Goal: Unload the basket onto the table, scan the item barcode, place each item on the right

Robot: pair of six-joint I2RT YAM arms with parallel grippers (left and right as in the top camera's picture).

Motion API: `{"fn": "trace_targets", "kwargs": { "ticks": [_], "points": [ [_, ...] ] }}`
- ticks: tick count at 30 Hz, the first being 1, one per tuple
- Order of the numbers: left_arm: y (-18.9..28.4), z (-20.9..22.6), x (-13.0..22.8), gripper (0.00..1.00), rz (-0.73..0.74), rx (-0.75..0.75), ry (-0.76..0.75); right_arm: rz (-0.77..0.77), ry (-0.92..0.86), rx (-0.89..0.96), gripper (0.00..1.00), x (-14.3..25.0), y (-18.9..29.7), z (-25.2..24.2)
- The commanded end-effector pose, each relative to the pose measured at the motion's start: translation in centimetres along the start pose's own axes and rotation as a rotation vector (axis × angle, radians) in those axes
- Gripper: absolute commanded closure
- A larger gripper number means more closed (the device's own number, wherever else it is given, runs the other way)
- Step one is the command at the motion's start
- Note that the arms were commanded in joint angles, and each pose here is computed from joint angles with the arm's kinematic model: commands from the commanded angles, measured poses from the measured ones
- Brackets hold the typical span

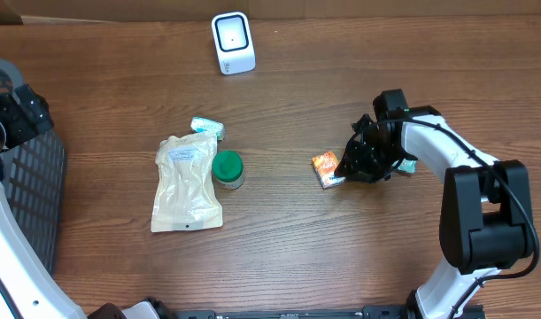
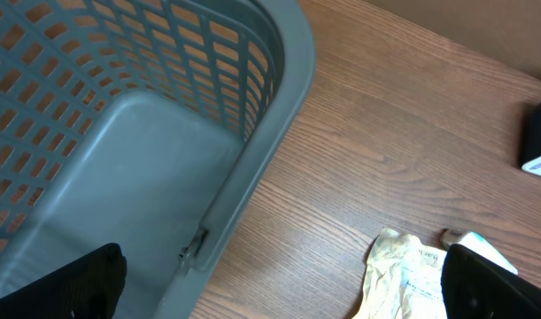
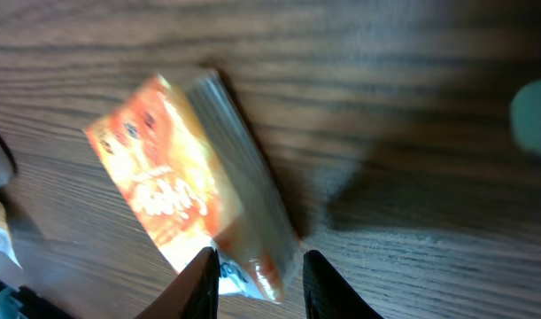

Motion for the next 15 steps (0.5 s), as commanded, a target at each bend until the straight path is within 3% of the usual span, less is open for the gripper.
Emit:
{"fn": "trace_targets", "kwargs": {
  "ticks": [1, 15],
  "points": [
    [0.8, 0.2, -0.6, 0.0, -0.031, -0.013, -0.014, 0.001, 0.016, -0.017, 0.7, 0.5, -0.3, 0.0],
    [0.8, 0.2, -0.6, 0.01, -0.031, -0.013, -0.014, -0.004, -0.028, -0.024, 0.82, -0.3, -3.1, -1.2]
  ]
}}
Point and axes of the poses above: each gripper's point midway between its finger pads, its own y axis back along the fingers, its own z axis along the line the jaws close on, x = y × z, the point moved 4 cm from there along y, back along the fingers, and after that the axes turned 13 degrees about -y, right-handed, at the moved point
